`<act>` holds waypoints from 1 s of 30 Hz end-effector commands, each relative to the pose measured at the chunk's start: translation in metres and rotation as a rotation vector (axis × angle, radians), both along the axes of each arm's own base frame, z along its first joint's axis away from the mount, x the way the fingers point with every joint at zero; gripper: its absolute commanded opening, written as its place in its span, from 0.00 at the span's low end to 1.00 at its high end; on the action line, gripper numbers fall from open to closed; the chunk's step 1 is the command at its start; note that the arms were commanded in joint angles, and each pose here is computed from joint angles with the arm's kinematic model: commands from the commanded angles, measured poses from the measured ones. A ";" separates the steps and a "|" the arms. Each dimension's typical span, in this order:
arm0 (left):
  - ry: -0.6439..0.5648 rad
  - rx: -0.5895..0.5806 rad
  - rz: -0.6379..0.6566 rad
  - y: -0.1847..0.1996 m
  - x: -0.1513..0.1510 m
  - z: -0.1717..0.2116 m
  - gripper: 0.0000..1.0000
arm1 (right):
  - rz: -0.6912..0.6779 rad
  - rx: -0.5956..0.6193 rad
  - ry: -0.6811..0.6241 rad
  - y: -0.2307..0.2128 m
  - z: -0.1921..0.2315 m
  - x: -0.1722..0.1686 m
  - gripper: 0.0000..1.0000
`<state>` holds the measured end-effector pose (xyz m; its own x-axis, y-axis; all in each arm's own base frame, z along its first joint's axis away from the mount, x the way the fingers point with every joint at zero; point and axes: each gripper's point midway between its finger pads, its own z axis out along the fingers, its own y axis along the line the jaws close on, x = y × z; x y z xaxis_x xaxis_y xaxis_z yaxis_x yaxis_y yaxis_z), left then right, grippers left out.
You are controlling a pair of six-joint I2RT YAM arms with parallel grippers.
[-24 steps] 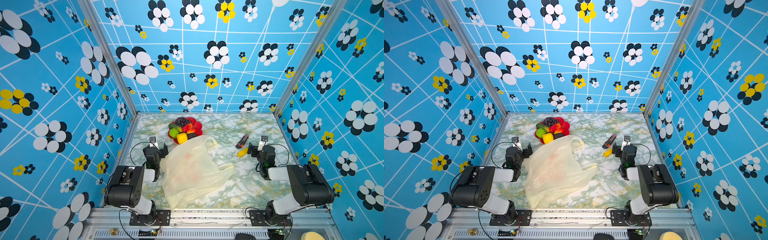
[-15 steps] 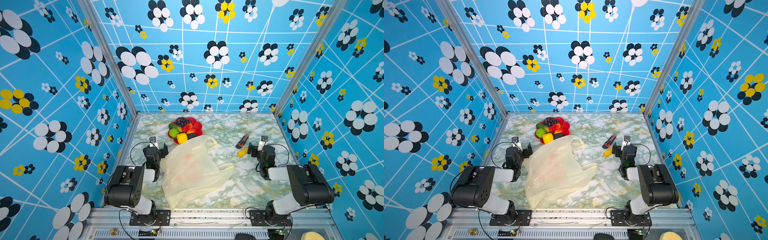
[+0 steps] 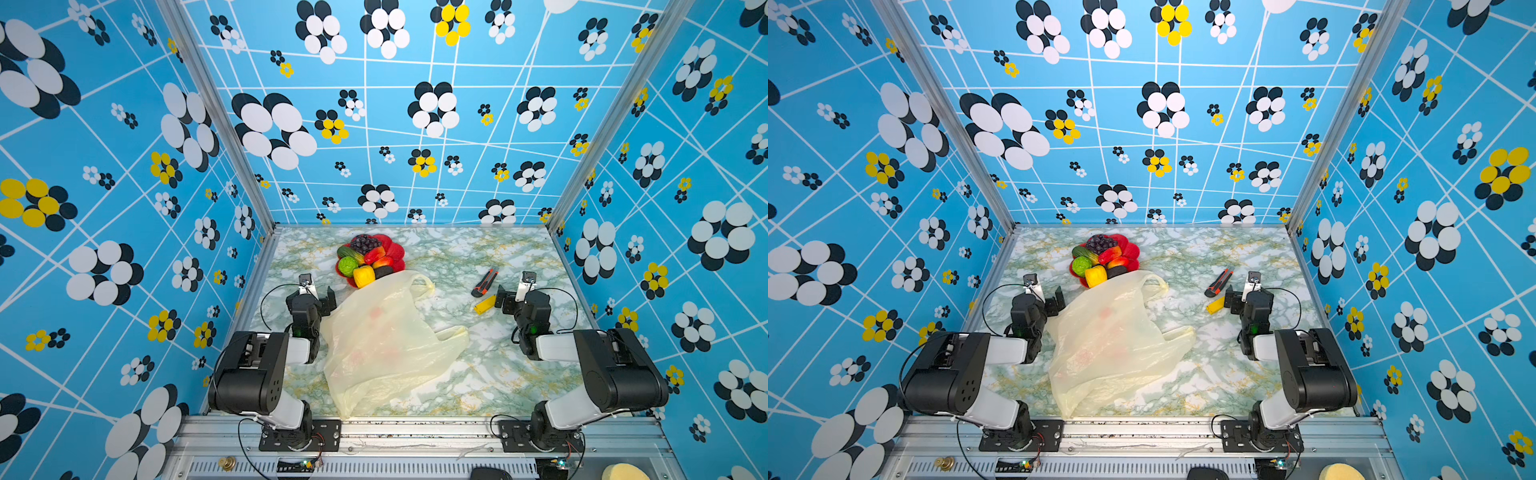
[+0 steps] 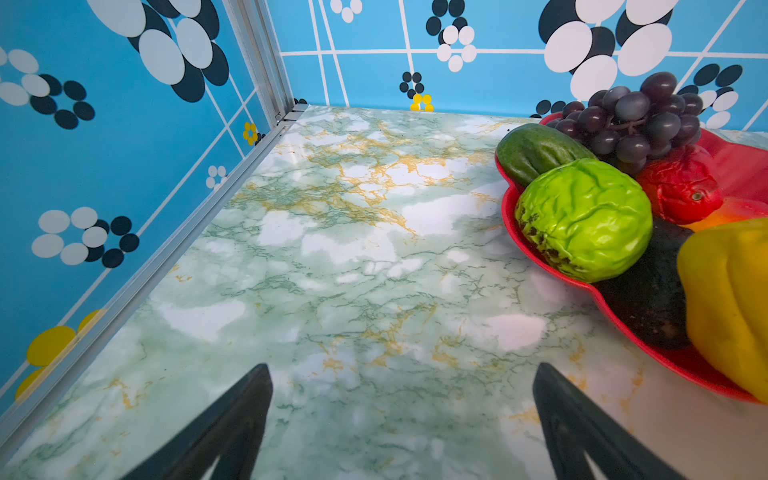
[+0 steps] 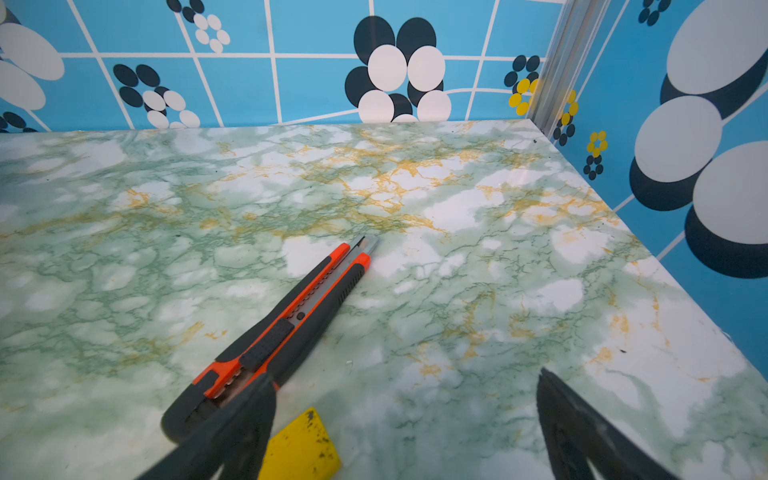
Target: Place the fruits into the plastic bag
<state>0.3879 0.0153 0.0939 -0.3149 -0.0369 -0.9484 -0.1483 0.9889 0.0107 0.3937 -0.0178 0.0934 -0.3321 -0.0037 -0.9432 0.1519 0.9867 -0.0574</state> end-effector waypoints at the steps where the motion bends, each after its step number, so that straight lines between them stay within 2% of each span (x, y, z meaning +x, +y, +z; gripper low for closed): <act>1: -0.009 0.018 0.001 0.000 0.005 0.004 0.99 | -0.003 0.010 -0.014 -0.001 0.002 0.002 0.99; 25: -0.009 0.018 0.001 0.000 0.005 0.004 0.99 | -0.003 0.009 -0.016 -0.001 0.002 0.001 0.99; 30: -0.011 0.008 0.016 0.002 0.002 0.011 0.99 | -0.037 0.011 -0.064 -0.007 0.012 -0.007 0.99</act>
<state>0.3872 0.0167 0.0938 -0.3173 -0.0371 -0.9476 -0.1558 0.9877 0.0135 0.3926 -0.0180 0.0952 -0.3186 -0.0024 -0.9479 0.1540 0.9866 -0.0543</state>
